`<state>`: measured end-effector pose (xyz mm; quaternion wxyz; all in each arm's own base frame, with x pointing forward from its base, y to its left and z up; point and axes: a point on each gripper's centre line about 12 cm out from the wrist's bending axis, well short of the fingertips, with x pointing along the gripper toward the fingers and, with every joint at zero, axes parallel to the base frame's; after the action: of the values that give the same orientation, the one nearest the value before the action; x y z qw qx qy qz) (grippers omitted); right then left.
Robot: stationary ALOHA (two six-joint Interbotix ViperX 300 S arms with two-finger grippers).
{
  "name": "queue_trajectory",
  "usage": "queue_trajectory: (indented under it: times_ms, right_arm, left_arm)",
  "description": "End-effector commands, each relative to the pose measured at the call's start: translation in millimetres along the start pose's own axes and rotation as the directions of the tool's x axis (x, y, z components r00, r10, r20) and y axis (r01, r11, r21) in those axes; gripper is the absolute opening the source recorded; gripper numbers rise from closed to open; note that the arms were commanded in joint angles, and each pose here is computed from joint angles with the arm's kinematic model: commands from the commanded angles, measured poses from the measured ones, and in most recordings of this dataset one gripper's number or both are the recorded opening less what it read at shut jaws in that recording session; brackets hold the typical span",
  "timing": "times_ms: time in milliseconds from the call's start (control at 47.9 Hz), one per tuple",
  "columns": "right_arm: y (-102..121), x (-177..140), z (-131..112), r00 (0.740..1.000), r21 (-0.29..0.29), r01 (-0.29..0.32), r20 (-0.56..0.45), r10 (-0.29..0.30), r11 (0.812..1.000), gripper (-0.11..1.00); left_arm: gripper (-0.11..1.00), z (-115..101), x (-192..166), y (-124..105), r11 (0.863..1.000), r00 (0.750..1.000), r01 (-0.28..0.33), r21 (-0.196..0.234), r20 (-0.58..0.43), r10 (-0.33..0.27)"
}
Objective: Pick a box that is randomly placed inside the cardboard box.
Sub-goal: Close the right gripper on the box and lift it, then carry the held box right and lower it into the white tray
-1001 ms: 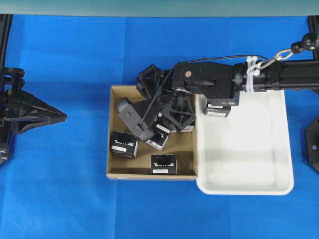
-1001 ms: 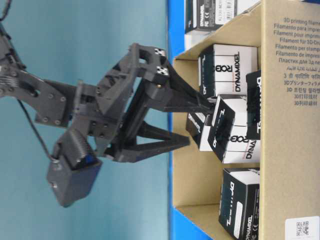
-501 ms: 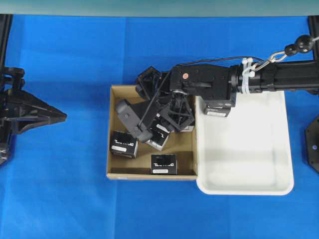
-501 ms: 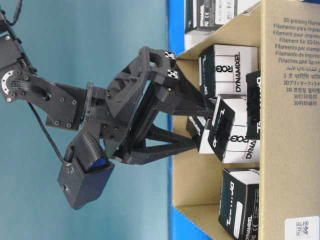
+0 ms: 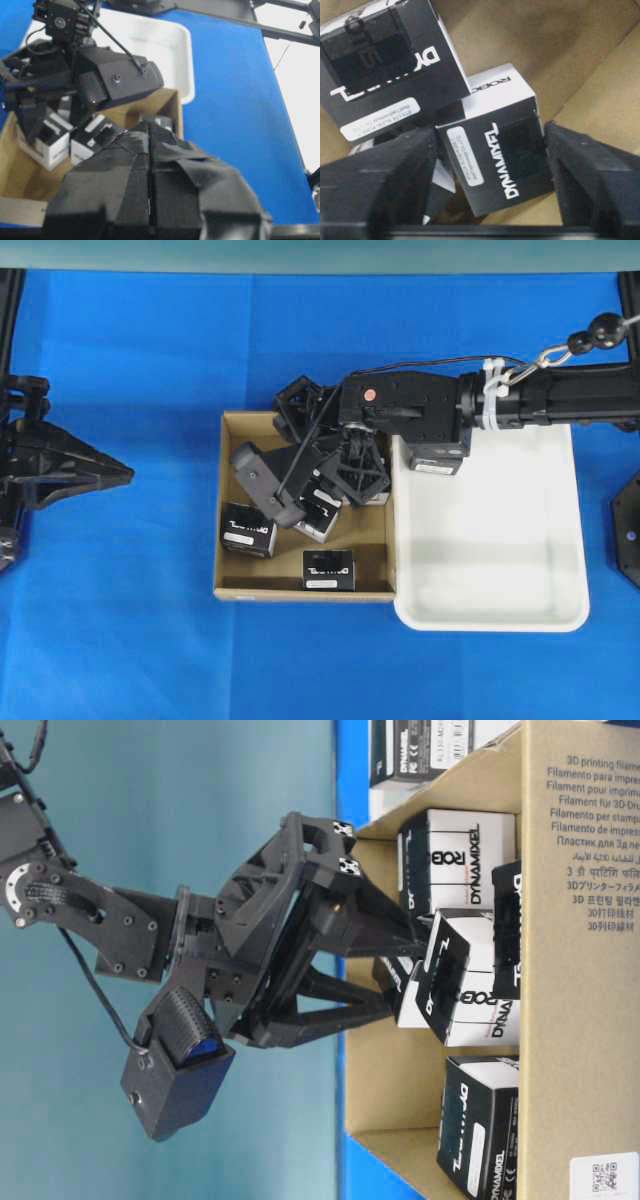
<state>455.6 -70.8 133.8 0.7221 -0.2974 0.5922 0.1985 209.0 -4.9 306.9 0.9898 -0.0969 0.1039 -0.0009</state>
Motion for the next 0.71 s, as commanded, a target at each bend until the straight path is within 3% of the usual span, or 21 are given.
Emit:
queue_trajectory:
  times_ms: [0,438,563,689]
  right_arm:
    - [3.0,1.1,4.5,1.000,-0.017,-0.016,-0.014,0.016,1.000,0.65]
    - [-24.4,-57.6,23.9,1.000,0.033,0.024,0.017,-0.025,0.999,0.64]
    - [-28.0,-82.3,21.6,1.000,0.106,-0.001,-0.003,0.001,0.994,0.64]
    - [-30.2,-117.3,18.5,1.000,0.235,-0.011,0.015,0.008,0.972,0.63]
  left_arm:
    - [-0.06,11.6,0.1,-2.3,1.000,1.000,0.006,0.002,0.029,-0.006]
    - [-0.06,9.9,0.3,-0.7,1.000,1.000,-0.001,0.002,0.025,0.001]
    - [-0.06,11.1,0.2,0.1,1.000,1.000,-0.005,-0.001,0.031,0.005]
    - [-0.06,10.7,-0.1,-0.2,1.000,1.000,-0.003,0.000,0.030,0.003]
